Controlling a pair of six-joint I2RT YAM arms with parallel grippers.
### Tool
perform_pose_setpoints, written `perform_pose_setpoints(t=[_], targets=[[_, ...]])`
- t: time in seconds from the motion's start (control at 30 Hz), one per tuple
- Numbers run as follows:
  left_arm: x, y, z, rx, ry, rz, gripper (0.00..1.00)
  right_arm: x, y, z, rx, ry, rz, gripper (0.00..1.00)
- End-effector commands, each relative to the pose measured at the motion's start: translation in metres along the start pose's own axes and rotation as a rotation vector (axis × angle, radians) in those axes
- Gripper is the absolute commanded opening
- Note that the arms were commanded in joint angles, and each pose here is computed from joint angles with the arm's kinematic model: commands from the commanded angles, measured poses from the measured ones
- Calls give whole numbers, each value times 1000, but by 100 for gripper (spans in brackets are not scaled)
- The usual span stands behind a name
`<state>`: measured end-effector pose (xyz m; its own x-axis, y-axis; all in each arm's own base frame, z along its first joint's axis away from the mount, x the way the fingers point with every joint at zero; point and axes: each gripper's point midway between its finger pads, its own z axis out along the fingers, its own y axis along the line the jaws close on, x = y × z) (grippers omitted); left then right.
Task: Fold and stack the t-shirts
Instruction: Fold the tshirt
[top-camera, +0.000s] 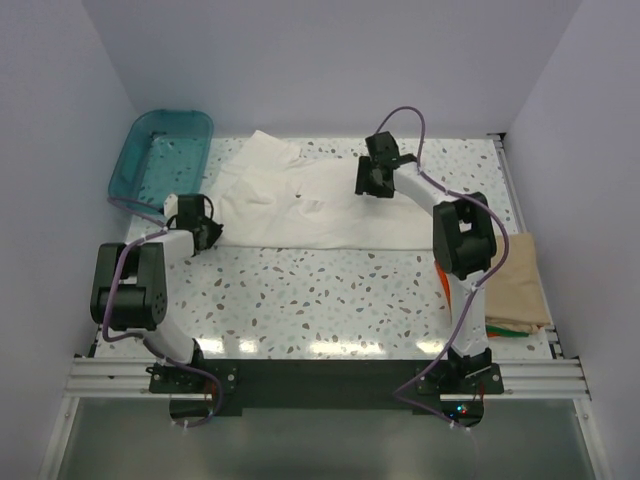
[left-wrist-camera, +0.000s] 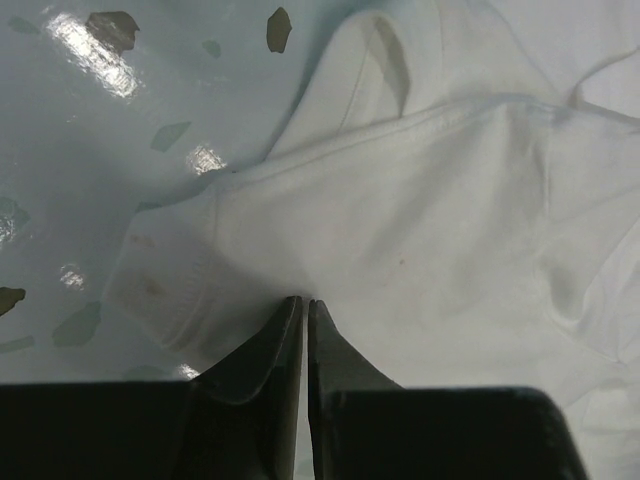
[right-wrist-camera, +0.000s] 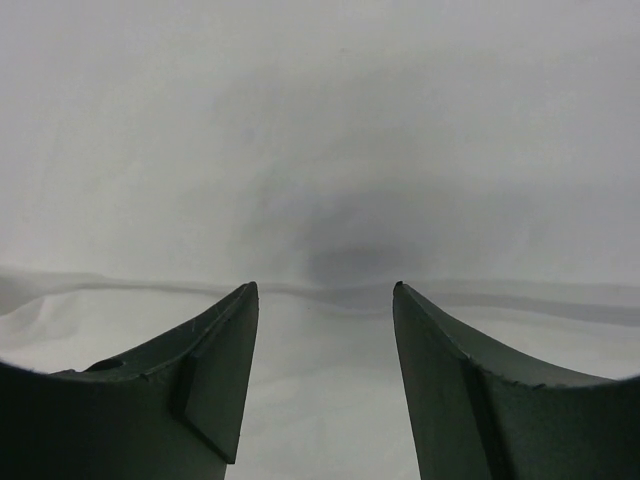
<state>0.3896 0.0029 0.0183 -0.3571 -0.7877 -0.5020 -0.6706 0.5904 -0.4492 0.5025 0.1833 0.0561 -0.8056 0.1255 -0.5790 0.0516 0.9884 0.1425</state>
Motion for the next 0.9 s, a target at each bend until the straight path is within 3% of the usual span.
perform_pose_setpoints(t=[0.0,0.13,0.3,0.5,0.53,0.87], targets=[[-11,-9,-9,55,-23,-5,13,-20,-13,-11,34,-30,-9,60],[-25,-24,-31,123,-64,-10,27,-23,-28,-37,46,-57,38,62],[-34,-14,-49,94,-108,-15,35,14,-60,-64,86,-27,106,63],[-46,-19,-52,107,-115,18,47,14,-91,-85,96,-67,199,63],[-56,-40,-50,163,-123,30,47,10,-92,-85,93,-71,208,63],[-87,-106,-3,203,-113,269,49,-7,-139,-59,137,-67,333,63]])
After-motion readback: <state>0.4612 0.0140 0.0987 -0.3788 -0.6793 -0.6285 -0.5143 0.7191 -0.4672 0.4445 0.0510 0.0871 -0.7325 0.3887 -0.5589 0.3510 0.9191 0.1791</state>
